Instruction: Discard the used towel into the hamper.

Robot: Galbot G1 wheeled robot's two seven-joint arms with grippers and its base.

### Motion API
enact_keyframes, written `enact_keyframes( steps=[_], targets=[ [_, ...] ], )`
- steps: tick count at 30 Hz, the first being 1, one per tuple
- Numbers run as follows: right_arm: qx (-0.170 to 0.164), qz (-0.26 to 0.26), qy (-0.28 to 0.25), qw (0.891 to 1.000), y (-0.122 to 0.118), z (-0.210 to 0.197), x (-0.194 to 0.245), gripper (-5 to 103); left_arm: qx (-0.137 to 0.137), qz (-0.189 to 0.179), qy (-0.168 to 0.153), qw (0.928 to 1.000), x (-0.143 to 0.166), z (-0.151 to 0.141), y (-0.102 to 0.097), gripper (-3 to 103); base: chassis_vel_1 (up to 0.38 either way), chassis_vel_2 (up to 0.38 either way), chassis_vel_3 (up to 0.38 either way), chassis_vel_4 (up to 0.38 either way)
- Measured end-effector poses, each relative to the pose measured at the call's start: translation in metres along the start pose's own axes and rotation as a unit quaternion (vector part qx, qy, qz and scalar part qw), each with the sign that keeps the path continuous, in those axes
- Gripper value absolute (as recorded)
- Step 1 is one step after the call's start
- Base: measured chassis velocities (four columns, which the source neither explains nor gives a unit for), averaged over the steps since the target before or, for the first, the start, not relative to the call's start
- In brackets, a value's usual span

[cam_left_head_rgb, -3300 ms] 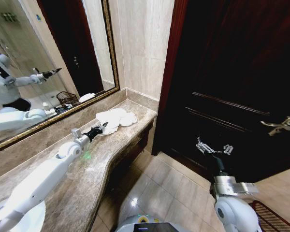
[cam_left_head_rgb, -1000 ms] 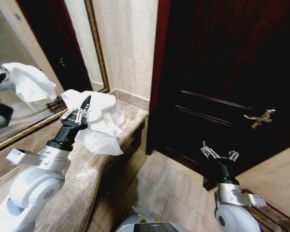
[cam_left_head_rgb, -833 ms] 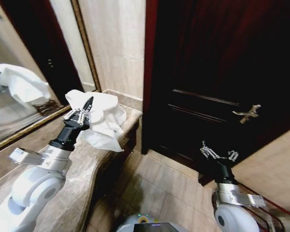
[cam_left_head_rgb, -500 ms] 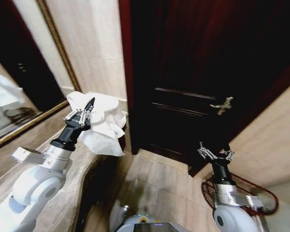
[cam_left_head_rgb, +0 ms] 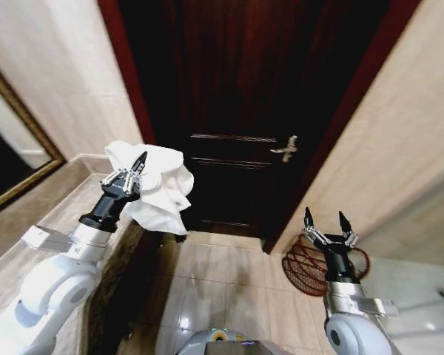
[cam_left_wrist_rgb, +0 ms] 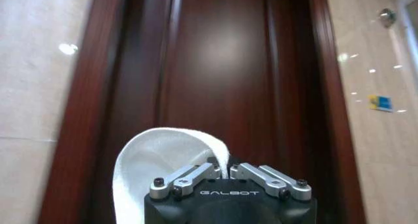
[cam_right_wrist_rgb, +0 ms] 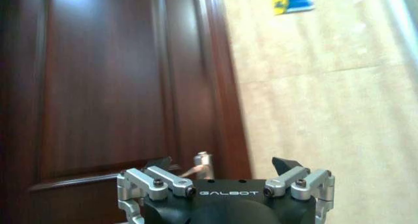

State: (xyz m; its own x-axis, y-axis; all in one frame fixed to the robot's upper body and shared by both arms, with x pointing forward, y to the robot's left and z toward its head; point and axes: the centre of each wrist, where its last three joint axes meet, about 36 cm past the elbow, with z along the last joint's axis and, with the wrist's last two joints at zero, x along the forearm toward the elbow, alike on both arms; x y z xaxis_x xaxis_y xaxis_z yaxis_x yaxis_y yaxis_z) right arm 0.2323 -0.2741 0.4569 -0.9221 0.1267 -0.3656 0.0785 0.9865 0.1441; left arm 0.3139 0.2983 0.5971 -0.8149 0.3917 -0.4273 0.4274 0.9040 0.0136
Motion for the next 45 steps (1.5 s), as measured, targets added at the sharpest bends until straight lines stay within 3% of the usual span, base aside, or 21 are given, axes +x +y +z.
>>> enact_keyframes(
  steps=[20,29,33,36,37,41,45],
  targets=[
    [0.005,0.003,-0.002,1.0,0.0,0.003,0.002,100,0.019,0.022,0.023,0.9993,0.001,0.012,-0.015,2,-0.121,-0.125,-0.125,-0.126],
    [0.006,0.007,-0.004,1.0,-0.002,0.006,0.006,100,0.046,0.03,0.05,0.9973,0.008,0.026,-0.028,2,-0.125,-0.125,-0.127,-0.117],
    [0.006,0.008,-0.003,1.0,-0.001,0.007,0.008,100,0.075,0.024,0.067,0.9946,0.015,0.034,-0.036,2,-0.123,-0.095,-0.122,-0.133],
    [0.006,0.007,-0.003,1.0,0.0,0.008,0.007,100,0.122,0.012,0.09,0.9884,0.023,0.042,-0.046,2,-0.126,-0.125,-0.134,-0.129],
    [0.006,0.007,-0.003,1.0,0.0,0.008,0.007,100,0.122,0.012,0.09,0.9884,0.023,0.042,-0.046,2,-0.139,-0.128,-0.142,-0.129],
    [0.006,0.007,-0.001,1.0,0.0,0.009,0.007,100,0.172,-0.011,0.108,0.9792,0.029,0.055,-0.049,2,-0.144,-0.124,-0.136,-0.121],
    [0.005,0.008,0.002,1.0,0.0,0.012,0.007,100,0.198,-0.02,0.116,0.9731,0.031,0.067,-0.05,2,-0.113,-0.117,-0.128,-0.126]
  ],
)
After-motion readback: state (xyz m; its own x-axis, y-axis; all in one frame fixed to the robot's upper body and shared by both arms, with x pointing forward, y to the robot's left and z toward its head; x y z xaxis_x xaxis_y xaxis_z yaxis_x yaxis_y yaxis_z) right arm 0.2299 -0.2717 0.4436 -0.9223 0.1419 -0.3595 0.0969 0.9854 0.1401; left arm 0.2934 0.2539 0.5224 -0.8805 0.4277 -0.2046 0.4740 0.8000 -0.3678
